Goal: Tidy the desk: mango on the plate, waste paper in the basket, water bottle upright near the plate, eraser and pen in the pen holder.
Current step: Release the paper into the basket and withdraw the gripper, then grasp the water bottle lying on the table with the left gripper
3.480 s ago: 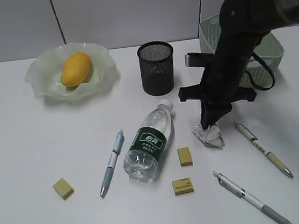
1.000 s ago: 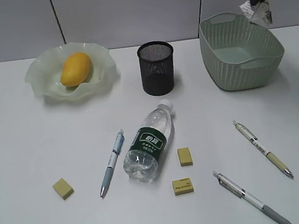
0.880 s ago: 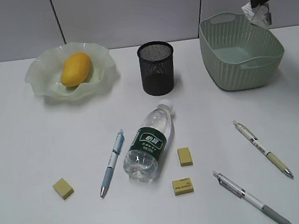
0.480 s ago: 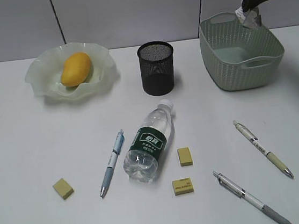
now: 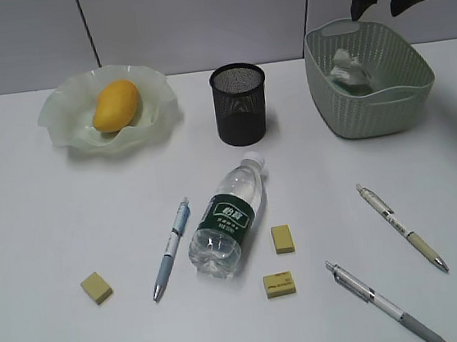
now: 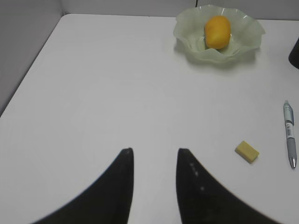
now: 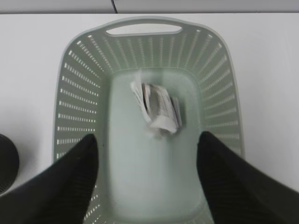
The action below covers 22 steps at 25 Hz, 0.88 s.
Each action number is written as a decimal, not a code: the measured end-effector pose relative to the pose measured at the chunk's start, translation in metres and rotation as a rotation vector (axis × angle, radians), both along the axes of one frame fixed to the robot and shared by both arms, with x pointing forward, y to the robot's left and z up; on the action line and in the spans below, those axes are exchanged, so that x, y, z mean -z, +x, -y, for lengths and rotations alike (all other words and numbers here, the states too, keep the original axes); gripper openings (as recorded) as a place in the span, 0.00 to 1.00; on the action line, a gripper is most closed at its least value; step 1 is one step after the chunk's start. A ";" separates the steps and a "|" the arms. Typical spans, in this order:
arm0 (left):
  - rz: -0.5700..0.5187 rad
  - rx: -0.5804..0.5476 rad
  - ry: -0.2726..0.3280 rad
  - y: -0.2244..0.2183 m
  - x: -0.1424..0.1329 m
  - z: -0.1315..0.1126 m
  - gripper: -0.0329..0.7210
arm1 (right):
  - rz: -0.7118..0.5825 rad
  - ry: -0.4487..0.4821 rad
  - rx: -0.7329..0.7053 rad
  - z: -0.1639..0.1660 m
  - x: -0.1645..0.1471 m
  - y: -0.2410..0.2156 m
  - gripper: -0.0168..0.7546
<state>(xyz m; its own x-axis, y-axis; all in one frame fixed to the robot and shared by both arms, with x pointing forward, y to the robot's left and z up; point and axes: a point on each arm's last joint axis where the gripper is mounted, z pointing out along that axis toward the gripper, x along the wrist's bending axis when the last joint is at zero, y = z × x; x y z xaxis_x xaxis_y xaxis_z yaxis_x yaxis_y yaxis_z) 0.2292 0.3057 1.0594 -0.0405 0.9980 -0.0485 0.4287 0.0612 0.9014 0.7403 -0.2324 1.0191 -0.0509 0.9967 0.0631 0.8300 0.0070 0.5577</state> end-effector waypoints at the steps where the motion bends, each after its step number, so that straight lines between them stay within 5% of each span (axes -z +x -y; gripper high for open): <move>1: 0.000 0.000 0.000 0.000 0.000 0.000 0.36 | -0.002 0.000 0.000 0.000 0.000 0.000 0.76; 5: 0.000 0.000 0.000 0.000 0.000 0.000 0.36 | -0.054 -0.006 0.000 0.001 0.001 -0.005 0.79; 13: 0.000 0.000 0.000 0.000 0.000 0.000 0.36 | -0.229 -0.050 -0.045 0.004 -0.021 -0.032 0.66; 22: 0.000 0.000 0.000 0.000 0.000 0.000 0.36 | -0.218 -0.056 -0.059 0.007 -0.051 -0.057 0.60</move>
<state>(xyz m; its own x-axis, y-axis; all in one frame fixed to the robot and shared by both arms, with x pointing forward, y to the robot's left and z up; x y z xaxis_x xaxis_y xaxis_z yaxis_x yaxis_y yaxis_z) 0.2292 0.3057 1.0594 -0.0405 0.9980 -0.0485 0.4287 0.0612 0.9014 0.6833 -0.2395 1.0697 -0.1007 0.9946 0.0238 0.9281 0.0853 0.3624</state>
